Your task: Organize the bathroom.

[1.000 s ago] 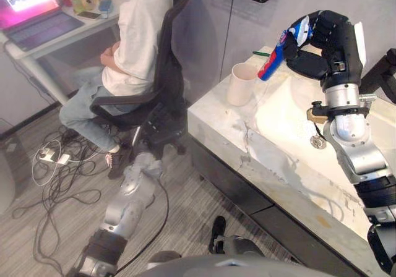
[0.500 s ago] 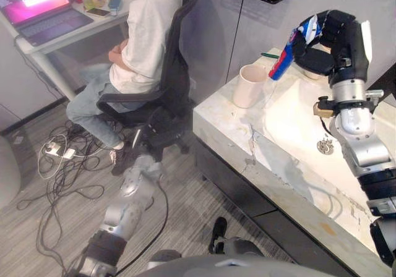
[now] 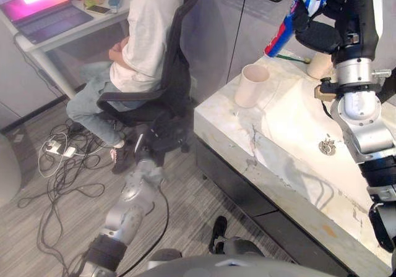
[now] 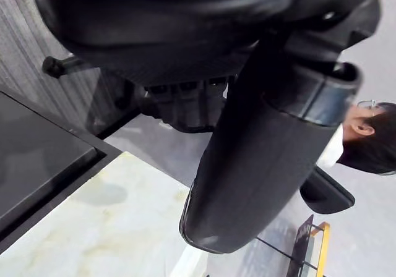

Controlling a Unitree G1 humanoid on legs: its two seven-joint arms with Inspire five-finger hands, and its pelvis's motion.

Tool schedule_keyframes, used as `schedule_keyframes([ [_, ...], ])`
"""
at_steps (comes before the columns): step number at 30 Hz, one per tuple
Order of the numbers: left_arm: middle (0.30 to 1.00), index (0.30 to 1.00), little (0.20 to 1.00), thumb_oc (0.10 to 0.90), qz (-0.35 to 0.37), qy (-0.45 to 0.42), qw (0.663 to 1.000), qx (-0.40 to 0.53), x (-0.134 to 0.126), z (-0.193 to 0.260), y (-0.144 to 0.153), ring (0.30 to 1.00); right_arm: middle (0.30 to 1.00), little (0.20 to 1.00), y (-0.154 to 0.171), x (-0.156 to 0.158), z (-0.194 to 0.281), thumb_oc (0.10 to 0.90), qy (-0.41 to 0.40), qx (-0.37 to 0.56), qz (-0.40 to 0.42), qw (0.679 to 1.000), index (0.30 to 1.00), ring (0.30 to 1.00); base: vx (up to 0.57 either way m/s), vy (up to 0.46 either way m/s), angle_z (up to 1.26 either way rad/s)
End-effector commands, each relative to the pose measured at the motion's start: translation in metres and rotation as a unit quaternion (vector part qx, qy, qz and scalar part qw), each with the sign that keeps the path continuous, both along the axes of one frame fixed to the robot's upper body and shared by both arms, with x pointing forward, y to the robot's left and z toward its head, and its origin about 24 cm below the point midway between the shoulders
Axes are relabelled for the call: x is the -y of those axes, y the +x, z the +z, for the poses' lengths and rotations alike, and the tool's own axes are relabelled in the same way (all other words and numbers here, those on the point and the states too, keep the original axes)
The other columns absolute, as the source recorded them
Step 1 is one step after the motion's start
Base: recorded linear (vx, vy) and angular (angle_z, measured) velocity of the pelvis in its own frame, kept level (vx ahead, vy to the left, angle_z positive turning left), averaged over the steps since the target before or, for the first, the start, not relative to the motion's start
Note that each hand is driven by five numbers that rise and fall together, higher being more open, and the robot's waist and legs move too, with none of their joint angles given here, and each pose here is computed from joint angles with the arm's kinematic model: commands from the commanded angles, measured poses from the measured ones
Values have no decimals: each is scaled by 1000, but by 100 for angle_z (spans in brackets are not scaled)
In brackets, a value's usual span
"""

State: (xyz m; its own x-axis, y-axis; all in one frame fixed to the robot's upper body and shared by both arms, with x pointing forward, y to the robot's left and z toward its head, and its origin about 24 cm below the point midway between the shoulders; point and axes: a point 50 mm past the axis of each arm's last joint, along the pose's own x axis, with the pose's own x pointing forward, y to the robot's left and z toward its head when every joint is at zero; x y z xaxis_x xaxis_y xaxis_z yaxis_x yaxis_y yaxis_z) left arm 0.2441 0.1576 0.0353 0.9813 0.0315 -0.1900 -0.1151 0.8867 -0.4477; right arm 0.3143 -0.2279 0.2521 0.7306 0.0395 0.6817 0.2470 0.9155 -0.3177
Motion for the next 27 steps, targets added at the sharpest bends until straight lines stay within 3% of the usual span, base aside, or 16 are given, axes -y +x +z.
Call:
schedule_keyframes([
  [1,900,900,900,800,-6,0,995,101,0,37,6,900,300,300,-20,-17,70,400,5,156,56,986,300,300,0,0,0],
  [12,900,900,900,800,3,5,995,96,-7,35,4,900,300,300,0,-3,44,400,32,82,25,996,300,300,5,-14,5],
  [27,900,900,900,800,1,3,995,100,-7,35,6,900,300,300,-9,-9,43,400,26,109,40,993,300,300,-5,1,0],
])
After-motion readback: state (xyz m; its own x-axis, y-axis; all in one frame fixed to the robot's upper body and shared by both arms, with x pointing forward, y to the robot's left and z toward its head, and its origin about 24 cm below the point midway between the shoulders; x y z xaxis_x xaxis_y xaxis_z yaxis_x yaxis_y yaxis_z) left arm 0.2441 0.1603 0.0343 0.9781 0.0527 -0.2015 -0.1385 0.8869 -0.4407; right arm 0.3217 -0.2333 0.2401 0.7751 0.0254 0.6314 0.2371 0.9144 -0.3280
